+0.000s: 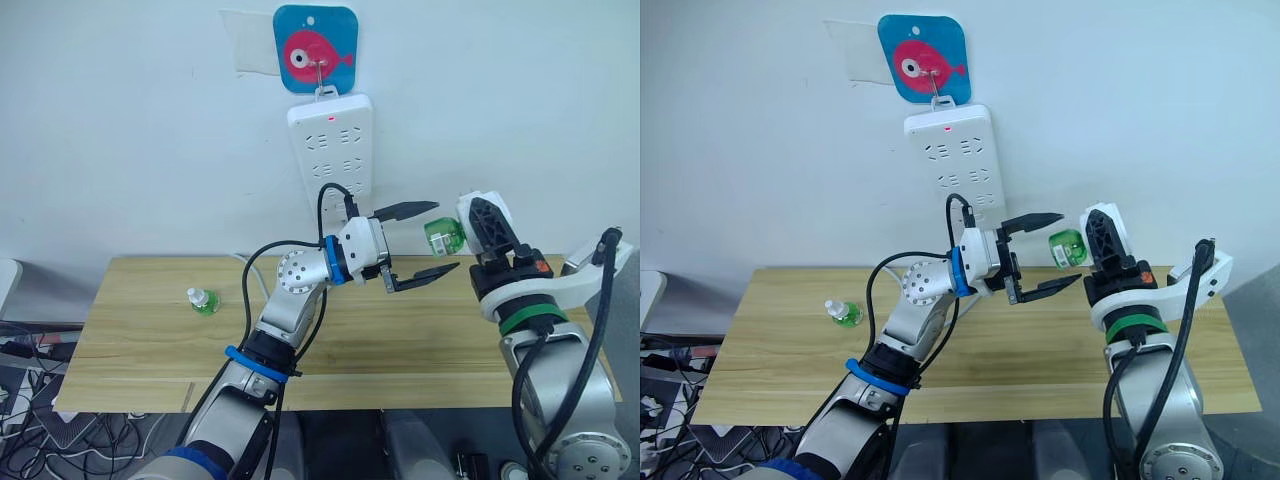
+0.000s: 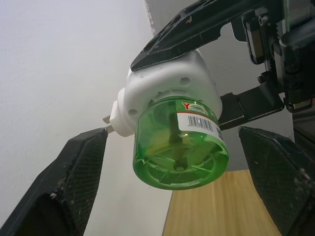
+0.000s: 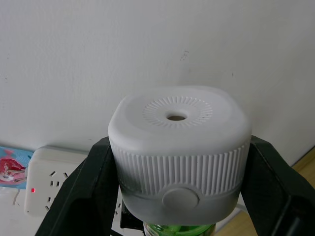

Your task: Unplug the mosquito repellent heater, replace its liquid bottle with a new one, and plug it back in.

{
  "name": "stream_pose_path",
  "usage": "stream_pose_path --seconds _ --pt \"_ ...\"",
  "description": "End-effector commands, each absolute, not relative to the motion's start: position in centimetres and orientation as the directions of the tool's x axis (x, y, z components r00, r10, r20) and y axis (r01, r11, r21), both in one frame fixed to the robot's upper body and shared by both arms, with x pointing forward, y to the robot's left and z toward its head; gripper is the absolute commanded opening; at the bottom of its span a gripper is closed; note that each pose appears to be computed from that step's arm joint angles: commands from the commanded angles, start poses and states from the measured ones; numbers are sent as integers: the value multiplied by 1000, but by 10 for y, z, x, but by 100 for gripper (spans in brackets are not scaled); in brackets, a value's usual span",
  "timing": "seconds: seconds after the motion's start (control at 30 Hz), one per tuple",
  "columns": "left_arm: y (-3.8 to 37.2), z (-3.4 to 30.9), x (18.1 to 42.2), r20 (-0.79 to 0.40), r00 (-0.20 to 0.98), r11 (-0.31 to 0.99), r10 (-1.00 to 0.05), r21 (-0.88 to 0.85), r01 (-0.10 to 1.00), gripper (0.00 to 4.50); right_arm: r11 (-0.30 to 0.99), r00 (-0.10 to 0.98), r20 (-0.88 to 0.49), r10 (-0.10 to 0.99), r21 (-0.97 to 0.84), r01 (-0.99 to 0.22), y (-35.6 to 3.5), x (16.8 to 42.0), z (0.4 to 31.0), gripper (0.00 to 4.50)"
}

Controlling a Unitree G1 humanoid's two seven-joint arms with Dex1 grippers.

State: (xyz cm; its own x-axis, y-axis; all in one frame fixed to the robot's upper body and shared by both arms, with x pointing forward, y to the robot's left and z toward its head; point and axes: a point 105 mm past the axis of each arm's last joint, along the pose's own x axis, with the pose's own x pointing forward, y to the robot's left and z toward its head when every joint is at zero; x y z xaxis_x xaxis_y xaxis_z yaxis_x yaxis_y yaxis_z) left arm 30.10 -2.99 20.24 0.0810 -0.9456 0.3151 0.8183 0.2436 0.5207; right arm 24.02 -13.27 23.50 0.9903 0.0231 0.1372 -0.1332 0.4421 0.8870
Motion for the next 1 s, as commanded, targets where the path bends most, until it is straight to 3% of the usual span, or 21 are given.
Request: stream_pose_path --seconds 0.03,0.2,0.23,0.6,0.63,0.7,0.87,1.0 --pt "-33 212 296 334 50 238 -941 549 801 387 420 976 218 20 884 -207 -134 229 250 294" --pt "-34 212 297 333 48 234 -942 546 804 233 423 975 219 23 882 -208 -135 229 250 294" --pt "-34 212 297 334 47 234 -941 545 805 226 423 975 219 25 881 -209 -135 229 250 294" --pt "-34 214 298 331 43 228 -943 543 808 226 434 976 211 59 875 -216 -130 228 248 294" --pt "-34 214 298 331 42 228 -943 545 807 226 434 976 211 61 875 -216 -130 228 248 367" --pt "-33 214 297 330 39 226 -943 550 804 226 432 975 211 67 875 -219 -130 228 248 434" --pt "-29 214 298 322 27 214 -946 561 800 226 428 971 205 122 872 -238 -132 226 245 446" --pt "-24 215 297 309 -16 175 -951 580 795 226 404 950 199 242 869 -285 -137 220 245 446"
